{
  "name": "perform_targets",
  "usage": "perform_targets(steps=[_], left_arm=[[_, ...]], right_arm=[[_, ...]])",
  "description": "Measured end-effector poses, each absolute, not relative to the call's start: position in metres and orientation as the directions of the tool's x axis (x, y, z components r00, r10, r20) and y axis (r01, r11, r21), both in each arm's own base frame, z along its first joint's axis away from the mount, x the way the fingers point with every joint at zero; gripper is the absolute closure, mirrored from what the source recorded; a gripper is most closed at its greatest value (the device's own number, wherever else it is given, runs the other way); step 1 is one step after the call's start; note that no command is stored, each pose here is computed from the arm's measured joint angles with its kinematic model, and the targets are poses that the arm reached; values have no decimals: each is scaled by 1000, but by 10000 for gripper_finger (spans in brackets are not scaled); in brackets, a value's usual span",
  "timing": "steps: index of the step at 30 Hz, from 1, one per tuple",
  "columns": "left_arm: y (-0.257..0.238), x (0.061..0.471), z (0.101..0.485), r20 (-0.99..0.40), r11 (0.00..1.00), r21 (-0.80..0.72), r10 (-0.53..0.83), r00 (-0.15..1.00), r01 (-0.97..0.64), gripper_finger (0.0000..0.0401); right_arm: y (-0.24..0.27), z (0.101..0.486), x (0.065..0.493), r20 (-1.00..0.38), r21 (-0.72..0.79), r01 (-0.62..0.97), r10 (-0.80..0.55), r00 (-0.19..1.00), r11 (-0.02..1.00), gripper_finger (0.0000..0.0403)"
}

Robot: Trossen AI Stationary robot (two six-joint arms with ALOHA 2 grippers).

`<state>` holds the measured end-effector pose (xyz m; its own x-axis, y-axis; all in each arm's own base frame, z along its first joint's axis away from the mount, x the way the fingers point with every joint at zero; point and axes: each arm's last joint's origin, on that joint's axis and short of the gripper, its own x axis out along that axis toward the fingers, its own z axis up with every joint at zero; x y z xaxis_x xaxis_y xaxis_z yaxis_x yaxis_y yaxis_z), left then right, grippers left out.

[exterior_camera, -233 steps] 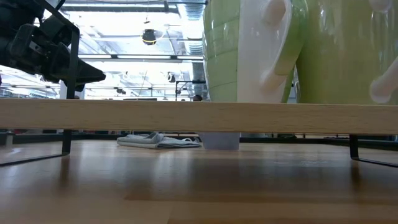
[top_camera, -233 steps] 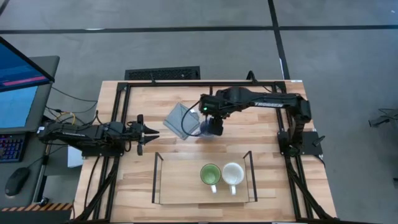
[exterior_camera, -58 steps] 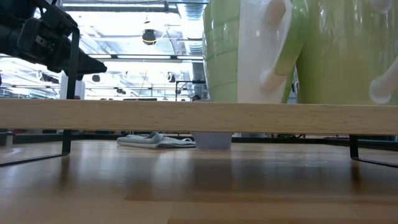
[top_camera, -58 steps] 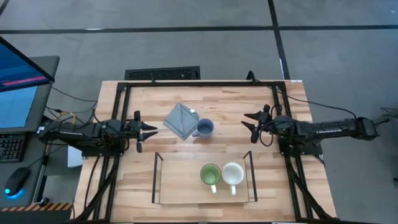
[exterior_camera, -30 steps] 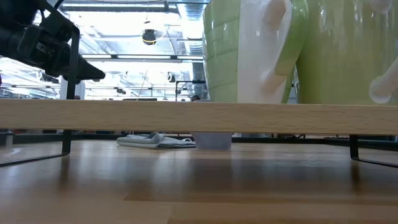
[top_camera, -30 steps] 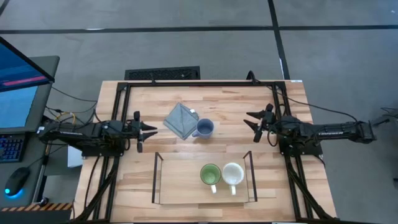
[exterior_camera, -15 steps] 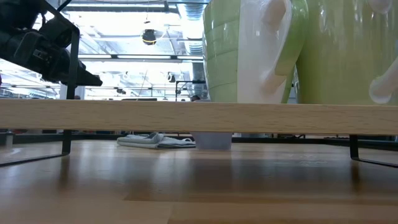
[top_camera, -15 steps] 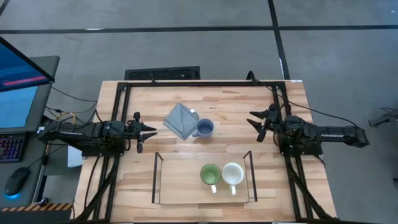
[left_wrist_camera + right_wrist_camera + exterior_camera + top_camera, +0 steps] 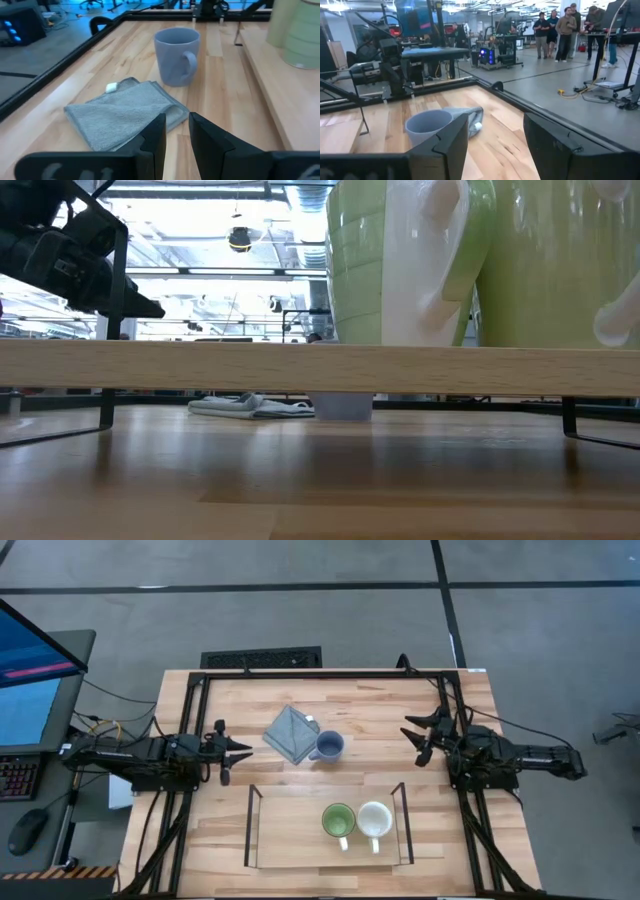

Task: Stack small to large cups/mugs on shelf
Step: Put the blue mug on the shelf

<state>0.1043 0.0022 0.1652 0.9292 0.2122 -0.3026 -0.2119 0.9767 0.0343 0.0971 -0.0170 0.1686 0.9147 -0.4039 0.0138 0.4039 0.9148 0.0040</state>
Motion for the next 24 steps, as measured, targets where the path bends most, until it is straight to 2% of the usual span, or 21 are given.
perform_targets(steps=[13, 19, 24], left_arm=[[3, 104, 182, -237, 967, -13, 243, 941, -253, 325], [1, 102, 204, -193, 984, -30, 169, 967, -178, 325], [1, 103, 209, -151, 987, -1, 160, 975, -162, 325]], right_arm=[[-17, 168, 97, 11, 29, 403, -404, 915, 915, 191], [-17, 168, 97, 11, 30, 403, -404, 915, 915, 191], [-17, 168, 97, 10, 29, 403, -404, 915, 915, 191]])
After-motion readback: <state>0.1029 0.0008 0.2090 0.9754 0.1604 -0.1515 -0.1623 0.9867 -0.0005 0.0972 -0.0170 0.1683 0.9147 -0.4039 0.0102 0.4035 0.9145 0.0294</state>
